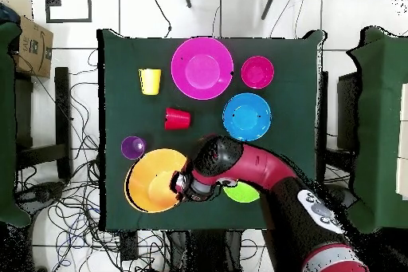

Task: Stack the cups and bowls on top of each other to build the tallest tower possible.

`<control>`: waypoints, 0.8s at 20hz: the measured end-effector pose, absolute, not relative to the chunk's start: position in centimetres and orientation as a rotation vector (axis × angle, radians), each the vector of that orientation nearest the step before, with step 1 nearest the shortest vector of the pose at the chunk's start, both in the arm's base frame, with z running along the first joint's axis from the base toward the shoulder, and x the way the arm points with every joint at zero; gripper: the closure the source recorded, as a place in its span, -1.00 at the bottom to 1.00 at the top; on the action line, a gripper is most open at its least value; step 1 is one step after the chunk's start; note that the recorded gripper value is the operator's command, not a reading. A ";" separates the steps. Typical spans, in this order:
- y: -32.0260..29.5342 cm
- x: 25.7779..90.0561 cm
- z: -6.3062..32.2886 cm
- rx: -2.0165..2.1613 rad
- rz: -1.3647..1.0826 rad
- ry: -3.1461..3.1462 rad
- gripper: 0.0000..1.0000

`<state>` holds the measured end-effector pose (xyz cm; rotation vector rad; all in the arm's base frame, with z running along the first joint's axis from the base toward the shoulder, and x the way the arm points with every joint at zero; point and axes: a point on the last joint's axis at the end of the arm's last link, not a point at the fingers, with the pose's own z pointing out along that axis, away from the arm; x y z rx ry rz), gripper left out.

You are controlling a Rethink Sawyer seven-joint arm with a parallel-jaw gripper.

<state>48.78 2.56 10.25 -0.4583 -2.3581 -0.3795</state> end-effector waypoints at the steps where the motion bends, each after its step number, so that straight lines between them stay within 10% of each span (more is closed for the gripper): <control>1: 2.5 48.9 10.3 -0.458 -0.386 -2.360 1.00; 16: 0.9 53.7 11.3 -0.273 -0.615 -2.410 1.00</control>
